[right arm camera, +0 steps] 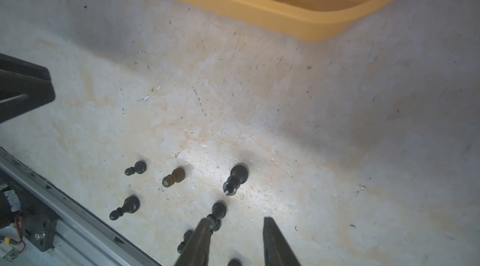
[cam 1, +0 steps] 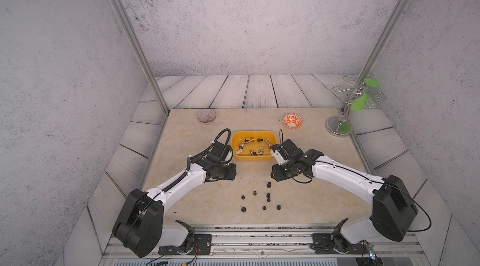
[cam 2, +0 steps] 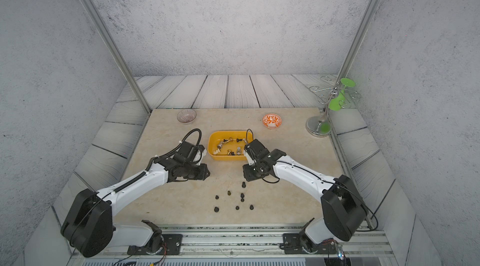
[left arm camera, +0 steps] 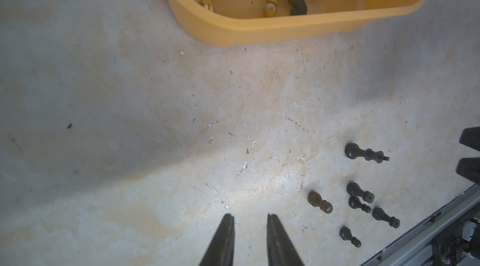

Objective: Put the chess pieces into the storage box
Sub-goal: Pick up the chess piece at the center of the board.

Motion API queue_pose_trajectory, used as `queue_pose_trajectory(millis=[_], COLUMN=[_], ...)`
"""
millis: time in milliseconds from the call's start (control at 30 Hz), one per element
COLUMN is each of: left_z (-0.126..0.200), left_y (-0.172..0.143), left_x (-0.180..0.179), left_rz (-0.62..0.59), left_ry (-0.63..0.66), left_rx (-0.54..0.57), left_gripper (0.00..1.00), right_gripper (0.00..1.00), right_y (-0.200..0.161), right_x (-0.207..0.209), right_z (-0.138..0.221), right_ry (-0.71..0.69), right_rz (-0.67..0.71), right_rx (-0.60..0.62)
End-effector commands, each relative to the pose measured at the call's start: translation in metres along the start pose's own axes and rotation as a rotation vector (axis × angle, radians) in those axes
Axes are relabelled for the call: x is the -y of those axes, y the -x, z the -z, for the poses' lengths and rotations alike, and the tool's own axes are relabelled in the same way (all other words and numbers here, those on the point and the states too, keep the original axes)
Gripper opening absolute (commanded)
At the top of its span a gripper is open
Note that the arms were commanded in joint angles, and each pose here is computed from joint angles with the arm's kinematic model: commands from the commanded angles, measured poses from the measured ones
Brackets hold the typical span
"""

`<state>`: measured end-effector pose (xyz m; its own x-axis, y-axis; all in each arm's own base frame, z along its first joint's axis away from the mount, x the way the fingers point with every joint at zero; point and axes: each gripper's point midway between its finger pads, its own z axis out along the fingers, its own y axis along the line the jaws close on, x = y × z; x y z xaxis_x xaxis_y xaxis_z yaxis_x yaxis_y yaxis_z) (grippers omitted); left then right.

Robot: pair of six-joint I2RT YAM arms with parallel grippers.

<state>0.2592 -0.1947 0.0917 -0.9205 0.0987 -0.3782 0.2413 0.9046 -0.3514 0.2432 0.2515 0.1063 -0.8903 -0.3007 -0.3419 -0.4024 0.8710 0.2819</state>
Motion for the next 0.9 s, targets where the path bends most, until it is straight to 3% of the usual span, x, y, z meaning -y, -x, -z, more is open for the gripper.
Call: queue_pose_trajectory(millis=[0,867], left_z=[0.002,0.0], left_y=[-0.002,-0.006], left_x=[0.001,0.002], left_rz=[0.013,0.019], left_ry=[-0.013,-0.02], left_rx=[0.006,0.002], left_gripper=[0.26,0.26], right_gripper=[0.36,0.36], right_y=[0.003,-0.02], right_x=[-0.001,-0.004], right_z=[-0.006,-0.052], right_ry=[-0.045,-0.175], right_rz=[0.024,0.123], right_rx=[-0.015,-0.183])
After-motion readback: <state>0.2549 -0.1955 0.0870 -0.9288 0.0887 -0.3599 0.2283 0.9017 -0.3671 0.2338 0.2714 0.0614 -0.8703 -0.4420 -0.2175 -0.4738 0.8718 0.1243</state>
